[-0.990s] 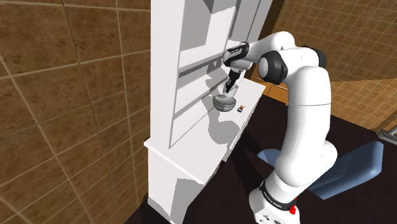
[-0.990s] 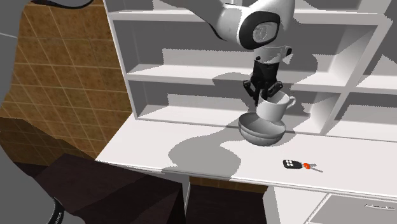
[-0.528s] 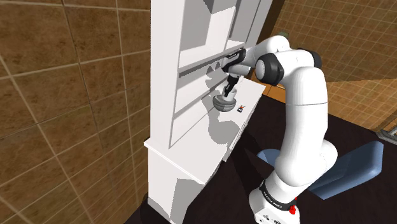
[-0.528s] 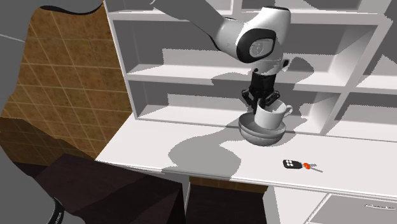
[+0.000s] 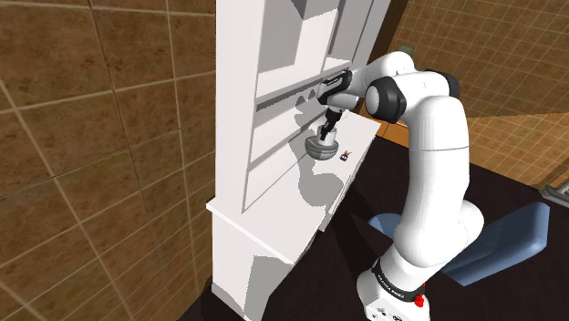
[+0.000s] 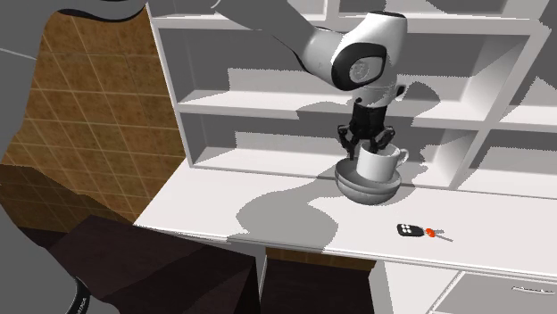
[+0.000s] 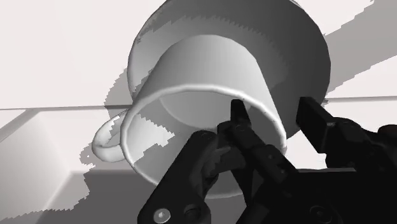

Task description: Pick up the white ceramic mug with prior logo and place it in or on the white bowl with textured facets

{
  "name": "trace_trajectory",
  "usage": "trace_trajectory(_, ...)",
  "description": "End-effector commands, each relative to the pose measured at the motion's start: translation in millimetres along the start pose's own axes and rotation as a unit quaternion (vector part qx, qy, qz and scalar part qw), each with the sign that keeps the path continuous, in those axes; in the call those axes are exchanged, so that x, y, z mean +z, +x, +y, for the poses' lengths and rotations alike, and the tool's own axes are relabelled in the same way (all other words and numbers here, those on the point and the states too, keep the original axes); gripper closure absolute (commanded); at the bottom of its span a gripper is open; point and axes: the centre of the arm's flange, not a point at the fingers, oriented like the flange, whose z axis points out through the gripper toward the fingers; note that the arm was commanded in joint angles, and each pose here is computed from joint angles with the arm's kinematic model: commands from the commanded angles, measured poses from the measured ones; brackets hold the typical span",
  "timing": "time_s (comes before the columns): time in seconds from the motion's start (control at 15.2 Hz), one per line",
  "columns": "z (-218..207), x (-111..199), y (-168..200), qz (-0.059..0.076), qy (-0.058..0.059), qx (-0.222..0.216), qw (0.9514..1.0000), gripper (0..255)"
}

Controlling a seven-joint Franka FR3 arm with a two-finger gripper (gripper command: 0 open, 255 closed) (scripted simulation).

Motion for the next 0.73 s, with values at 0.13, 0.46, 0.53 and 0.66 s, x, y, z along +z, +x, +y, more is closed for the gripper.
trace_trajectory(0.13, -0.4, 0.8, 0.2, 0.0, 0.001, 0.0, 1.0, 0)
trace_trajectory(0.46, -0.1, -39.0, 0.0, 0.0, 0.001, 0.0, 1.0, 0)
trace_trajectory(0.53, -0.1, -49.4, 0.0, 0.0, 0.001, 0.0, 1.0, 0)
trace_trajectory(0.66, -0.1, -49.4, 0.0, 0.0, 0.001, 0.0, 1.0, 0)
